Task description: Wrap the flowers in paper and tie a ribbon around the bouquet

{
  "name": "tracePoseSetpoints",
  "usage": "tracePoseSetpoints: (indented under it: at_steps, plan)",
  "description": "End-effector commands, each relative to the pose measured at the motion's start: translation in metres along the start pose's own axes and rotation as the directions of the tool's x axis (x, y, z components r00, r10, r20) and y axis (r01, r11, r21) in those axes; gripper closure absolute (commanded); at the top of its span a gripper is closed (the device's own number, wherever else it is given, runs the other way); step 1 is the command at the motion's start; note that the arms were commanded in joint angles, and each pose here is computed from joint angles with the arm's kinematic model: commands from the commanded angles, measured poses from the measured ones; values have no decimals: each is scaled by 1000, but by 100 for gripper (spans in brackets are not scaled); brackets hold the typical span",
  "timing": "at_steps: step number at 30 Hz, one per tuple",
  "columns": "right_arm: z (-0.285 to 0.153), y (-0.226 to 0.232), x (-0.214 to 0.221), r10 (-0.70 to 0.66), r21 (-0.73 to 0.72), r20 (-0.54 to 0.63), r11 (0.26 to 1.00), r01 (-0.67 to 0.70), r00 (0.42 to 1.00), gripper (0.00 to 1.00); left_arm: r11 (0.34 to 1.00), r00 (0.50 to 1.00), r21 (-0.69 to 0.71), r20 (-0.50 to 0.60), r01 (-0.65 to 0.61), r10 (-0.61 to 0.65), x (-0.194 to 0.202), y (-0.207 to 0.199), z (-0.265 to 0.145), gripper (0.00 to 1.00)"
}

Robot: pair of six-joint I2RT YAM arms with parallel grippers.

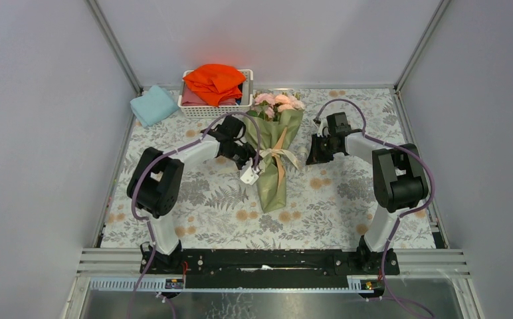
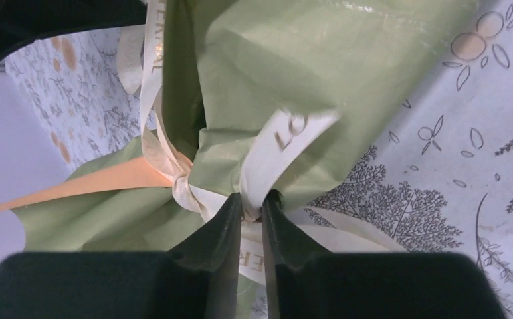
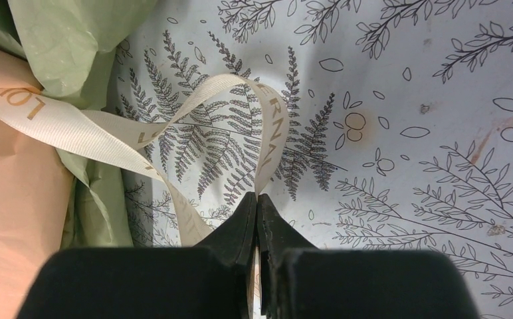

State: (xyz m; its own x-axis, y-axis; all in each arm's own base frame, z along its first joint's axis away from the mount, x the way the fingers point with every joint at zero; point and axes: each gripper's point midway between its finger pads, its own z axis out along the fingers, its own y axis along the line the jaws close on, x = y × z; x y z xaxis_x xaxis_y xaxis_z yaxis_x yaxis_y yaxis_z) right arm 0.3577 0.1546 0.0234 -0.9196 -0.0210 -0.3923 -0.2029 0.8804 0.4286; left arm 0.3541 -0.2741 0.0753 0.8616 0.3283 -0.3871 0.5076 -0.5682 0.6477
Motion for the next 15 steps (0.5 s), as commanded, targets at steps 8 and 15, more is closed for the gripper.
tracePoseSetpoints:
  at_steps: [8,15]
  plan:
    - [-14,5,-8,-28,13,44,1000,28,999,96,999,999,15,35,-40,40,-13,2,-8,100]
    - [-24,-9,-9,-42,97,47,995,37,998,60,1000,995,4,102,24,-24,-52,-5,-41,100]
